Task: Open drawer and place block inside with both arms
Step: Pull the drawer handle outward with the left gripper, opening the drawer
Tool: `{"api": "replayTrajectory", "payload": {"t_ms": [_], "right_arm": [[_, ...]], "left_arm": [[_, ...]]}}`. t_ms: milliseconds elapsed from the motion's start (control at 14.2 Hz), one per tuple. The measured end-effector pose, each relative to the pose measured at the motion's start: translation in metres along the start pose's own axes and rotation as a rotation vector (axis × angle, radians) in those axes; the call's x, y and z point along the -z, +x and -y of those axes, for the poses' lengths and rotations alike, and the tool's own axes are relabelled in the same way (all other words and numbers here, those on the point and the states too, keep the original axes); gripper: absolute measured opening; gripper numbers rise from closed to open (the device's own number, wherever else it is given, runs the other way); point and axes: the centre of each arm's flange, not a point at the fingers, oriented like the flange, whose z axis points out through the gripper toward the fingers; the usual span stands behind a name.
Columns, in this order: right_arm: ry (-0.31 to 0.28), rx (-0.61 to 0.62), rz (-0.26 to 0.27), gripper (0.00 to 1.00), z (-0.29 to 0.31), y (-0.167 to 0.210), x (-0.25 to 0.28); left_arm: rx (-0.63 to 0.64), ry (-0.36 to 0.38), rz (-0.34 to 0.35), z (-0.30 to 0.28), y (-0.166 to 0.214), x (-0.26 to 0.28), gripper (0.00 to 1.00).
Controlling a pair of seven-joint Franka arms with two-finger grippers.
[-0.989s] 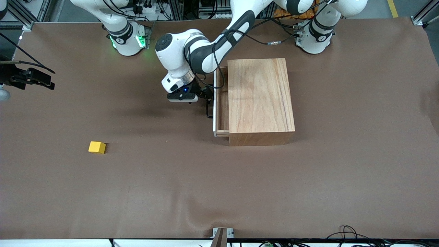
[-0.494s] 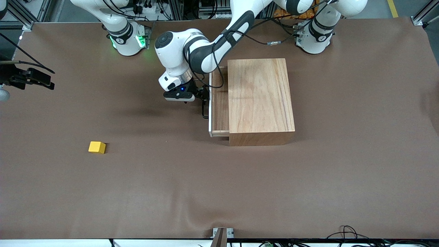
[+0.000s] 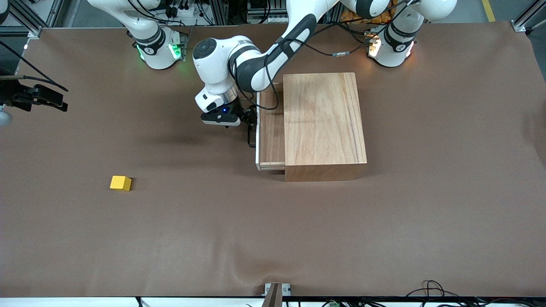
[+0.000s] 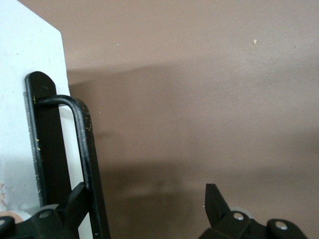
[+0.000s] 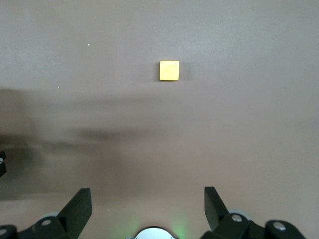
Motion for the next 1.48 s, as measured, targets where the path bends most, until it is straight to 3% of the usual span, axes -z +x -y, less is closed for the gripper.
{"api": "replayTrajectory", "payload": {"t_ms": [918, 1201, 1483], "right_arm": [[0.0, -0.001, 0.0, 1.0, -0.001, 0.0, 0.0], [0.001, -0.008, 0.0, 1.0, -0.004, 0.0, 0.0], [0.005, -0.019, 0.008, 1.0, -0.021, 0.003, -0.006]], "left_arm": [[0.001, -0.054, -0.039, -0.006, 0.004, 0.0, 1.0], [-0.009, -0.119, -0.069, -0.018, 0.001, 0.005, 1.0], [-0.013, -0.136, -0.075, -0.022, -0.002, 0.003, 1.0]]}}
